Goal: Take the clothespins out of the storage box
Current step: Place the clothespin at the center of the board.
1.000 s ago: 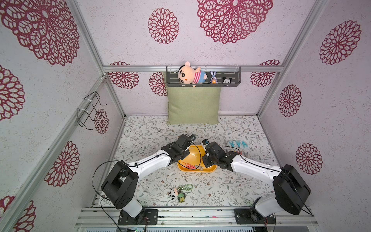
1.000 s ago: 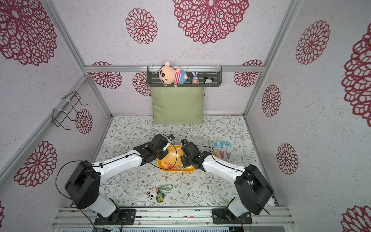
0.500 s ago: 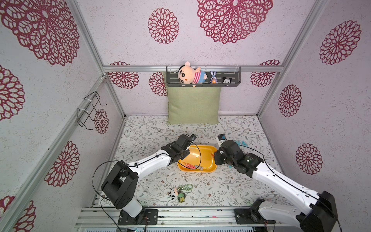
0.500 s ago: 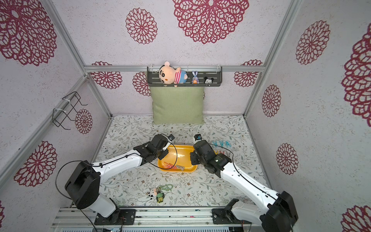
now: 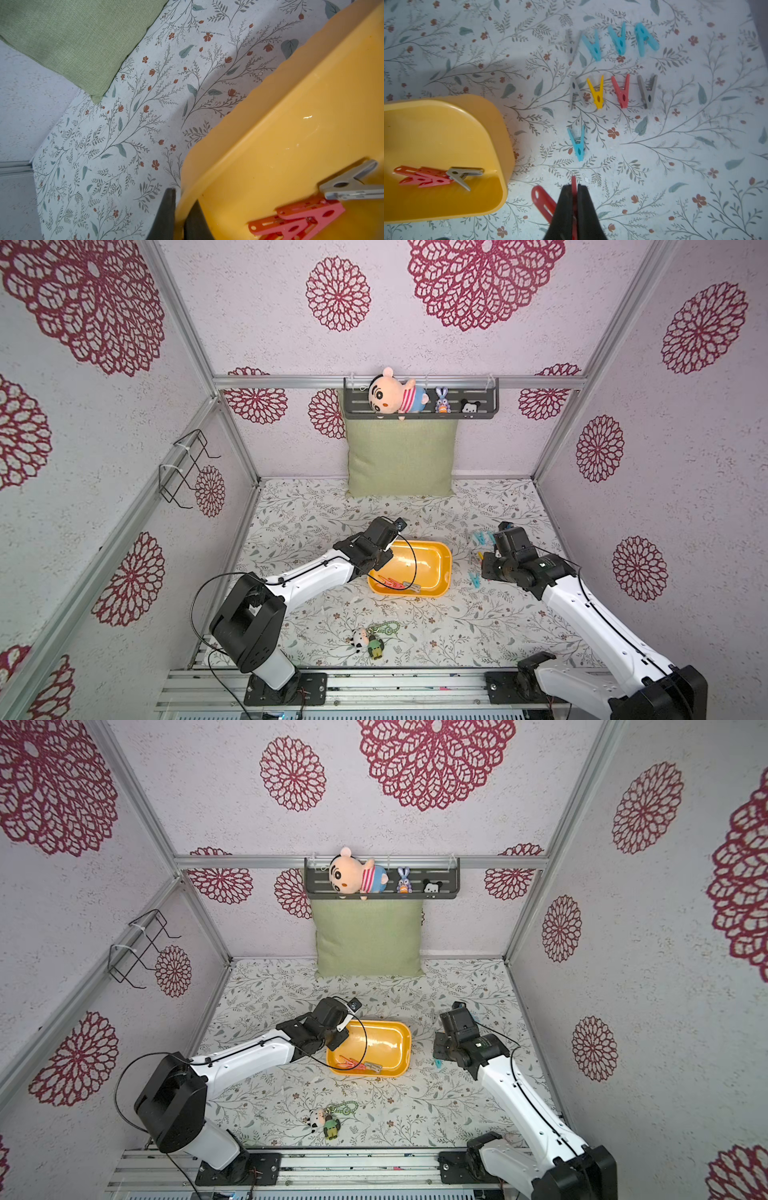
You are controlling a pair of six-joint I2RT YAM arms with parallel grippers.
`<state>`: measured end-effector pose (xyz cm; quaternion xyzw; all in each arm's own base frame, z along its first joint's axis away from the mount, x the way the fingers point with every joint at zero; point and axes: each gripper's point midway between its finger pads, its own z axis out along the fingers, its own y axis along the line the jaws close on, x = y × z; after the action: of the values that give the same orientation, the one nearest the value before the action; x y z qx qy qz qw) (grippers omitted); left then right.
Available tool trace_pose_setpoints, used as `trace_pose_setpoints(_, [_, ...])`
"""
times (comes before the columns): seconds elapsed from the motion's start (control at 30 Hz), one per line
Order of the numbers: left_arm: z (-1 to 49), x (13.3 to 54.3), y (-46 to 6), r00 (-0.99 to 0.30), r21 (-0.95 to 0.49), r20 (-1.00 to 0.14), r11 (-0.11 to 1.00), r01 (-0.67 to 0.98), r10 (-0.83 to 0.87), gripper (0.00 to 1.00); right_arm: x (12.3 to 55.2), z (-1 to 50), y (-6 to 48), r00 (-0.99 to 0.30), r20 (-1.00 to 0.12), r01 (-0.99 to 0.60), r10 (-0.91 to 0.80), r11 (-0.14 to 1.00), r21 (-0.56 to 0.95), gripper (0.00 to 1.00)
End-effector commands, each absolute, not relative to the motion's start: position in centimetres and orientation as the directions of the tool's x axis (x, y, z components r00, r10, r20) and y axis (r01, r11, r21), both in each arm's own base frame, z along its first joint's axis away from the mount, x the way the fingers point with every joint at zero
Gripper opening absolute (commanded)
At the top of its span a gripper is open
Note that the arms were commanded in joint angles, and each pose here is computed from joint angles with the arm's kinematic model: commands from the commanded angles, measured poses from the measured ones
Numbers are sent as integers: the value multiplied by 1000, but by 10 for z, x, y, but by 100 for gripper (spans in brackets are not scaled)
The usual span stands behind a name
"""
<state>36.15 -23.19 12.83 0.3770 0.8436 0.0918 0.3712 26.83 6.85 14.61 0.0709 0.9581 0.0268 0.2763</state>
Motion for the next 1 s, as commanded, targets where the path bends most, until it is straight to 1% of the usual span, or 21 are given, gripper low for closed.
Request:
trace_pose_setpoints(0.0, [121,352,-231,-438,456,-499,657,601,747,0,258,124,54,-886,-443,139,138,990,31,0])
trace_pose_setpoints(0.1, [120,352,-230,-439,456,-497,656,602,748,0,262,115,49,-898,-416,149,143,989,18,0])
trace_pose_setpoints(0.2, [120,351,-230,-439,456,-497,656,602,748,0,265,106,36,-911,-384,174,150,984,-26,0])
trace_pose_setpoints(0.3, [121,352,-230,-438,458,-499,657,599,748,0,269,95,36,-919,-359,168,164,986,20,0])
trace_pose_setpoints(0.37, [121,352,-230,-437,458,-499,656,601,748,0,273,89,33,-920,-349,181,178,983,26,0])
trace_pose_setpoints(0.67, [122,352,-231,-436,459,-500,656,599,748,0,289,56,34,-936,-303,183,182,983,26,0])
trace_pose_setpoints(0.97, [121,352,-232,-435,457,-499,654,602,749,0,297,36,37,-948,-274,161,162,987,26,0])
